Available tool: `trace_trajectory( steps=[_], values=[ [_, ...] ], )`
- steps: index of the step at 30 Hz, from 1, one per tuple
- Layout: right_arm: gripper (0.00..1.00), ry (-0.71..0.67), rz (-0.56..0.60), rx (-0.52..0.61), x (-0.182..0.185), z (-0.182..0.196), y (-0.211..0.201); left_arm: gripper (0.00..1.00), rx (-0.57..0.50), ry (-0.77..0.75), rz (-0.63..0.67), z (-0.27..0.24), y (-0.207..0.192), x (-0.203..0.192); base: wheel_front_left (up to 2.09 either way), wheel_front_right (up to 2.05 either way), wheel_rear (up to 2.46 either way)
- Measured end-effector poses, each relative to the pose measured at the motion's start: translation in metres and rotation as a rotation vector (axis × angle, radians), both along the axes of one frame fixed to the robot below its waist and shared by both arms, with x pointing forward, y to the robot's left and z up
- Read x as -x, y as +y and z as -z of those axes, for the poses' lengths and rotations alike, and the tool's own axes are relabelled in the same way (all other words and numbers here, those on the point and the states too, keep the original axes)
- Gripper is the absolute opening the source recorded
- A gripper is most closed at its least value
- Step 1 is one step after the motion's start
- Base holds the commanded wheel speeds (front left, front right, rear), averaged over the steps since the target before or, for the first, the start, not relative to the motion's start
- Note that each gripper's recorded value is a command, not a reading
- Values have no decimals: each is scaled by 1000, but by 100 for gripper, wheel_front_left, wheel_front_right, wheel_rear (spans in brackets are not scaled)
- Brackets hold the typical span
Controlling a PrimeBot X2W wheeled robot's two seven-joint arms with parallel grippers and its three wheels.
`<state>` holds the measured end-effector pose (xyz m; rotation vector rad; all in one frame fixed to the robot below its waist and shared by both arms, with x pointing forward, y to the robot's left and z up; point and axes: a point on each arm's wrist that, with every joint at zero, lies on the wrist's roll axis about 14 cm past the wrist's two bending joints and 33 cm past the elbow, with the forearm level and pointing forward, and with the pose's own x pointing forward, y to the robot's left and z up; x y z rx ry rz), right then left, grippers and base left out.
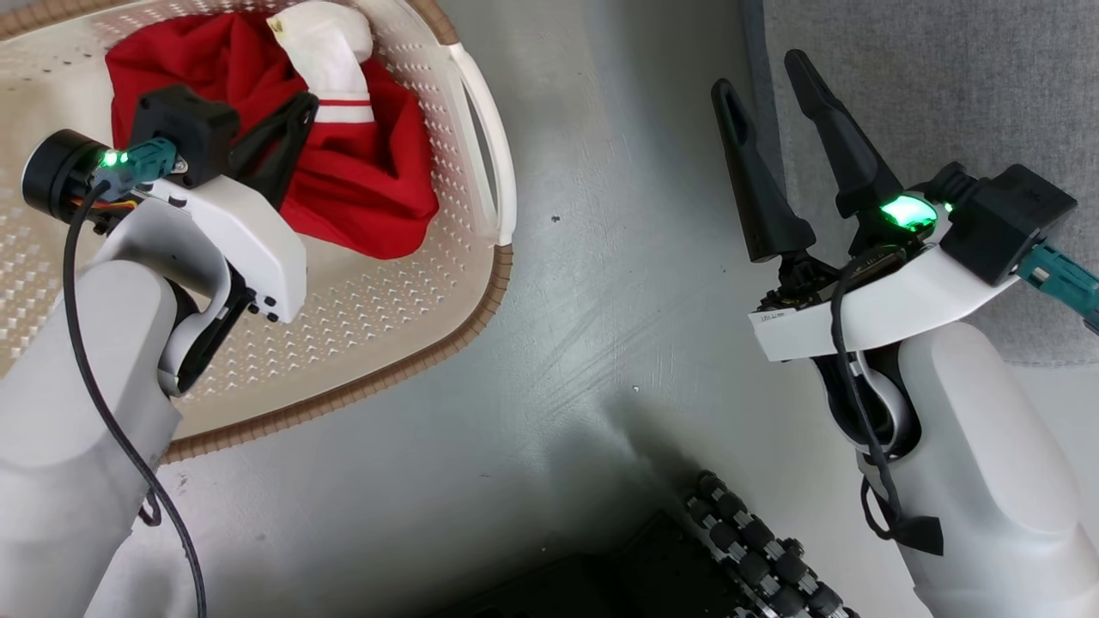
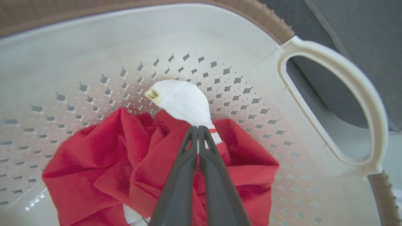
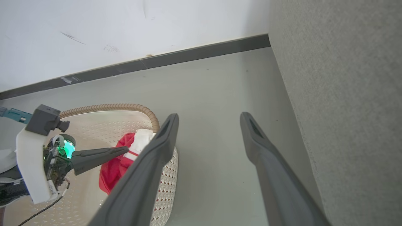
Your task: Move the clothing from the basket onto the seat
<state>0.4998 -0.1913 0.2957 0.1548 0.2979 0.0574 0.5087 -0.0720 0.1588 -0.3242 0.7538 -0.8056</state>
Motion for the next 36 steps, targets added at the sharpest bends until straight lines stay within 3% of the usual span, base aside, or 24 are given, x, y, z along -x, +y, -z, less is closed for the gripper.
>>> trace_trajectory(
  steps=[36],
  values=[
    [100,-112,-44,37,-18,-56,18,0,110,-135,-241,-114,55,11,0,0,0]
  ],
)
